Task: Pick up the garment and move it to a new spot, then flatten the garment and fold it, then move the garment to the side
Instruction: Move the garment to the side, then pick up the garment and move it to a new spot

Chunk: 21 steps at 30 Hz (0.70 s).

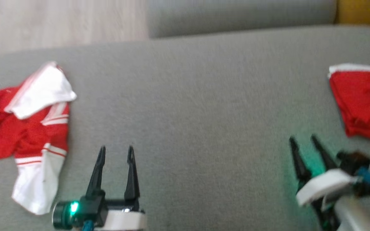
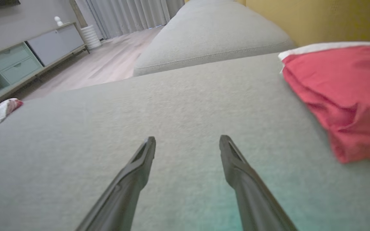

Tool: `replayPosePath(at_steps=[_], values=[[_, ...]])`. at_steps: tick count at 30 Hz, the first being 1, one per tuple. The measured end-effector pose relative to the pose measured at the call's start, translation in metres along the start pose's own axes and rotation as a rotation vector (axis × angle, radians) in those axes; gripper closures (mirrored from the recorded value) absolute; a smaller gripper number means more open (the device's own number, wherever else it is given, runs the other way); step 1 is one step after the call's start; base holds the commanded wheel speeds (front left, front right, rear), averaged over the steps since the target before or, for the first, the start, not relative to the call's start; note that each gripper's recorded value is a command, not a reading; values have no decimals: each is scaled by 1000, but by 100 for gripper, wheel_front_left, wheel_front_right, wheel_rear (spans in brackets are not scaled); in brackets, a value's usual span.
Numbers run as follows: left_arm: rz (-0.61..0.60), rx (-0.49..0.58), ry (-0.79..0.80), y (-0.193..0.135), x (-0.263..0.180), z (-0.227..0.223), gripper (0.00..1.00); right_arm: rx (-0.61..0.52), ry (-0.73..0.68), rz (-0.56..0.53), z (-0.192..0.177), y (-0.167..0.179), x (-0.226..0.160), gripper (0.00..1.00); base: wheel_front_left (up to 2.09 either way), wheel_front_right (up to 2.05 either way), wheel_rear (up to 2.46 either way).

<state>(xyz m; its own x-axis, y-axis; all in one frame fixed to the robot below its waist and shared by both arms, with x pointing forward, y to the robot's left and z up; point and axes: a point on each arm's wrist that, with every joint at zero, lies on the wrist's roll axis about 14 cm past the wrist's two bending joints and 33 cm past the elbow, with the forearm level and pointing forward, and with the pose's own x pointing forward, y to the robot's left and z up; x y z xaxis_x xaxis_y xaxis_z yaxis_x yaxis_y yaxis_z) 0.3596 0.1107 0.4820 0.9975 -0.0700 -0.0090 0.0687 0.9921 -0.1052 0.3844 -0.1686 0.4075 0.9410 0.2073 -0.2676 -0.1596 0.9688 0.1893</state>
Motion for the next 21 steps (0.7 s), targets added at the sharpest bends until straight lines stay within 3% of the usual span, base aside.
replayPosePath(at_steps=[4,8,14,21], values=[[30,7,-25,14,-20,8,0,53,-112,34,21,29,-15,0,0,0,0],[53,27,-79,25,-34,23,0,23,-251,52,55,48,-32,0,0,0,0],[125,45,-53,46,-66,11,0,-29,-236,56,37,58,-65,0,0,0,0],[148,66,-46,56,-78,8,0,-46,-267,45,44,59,-71,0,0,0,0]])
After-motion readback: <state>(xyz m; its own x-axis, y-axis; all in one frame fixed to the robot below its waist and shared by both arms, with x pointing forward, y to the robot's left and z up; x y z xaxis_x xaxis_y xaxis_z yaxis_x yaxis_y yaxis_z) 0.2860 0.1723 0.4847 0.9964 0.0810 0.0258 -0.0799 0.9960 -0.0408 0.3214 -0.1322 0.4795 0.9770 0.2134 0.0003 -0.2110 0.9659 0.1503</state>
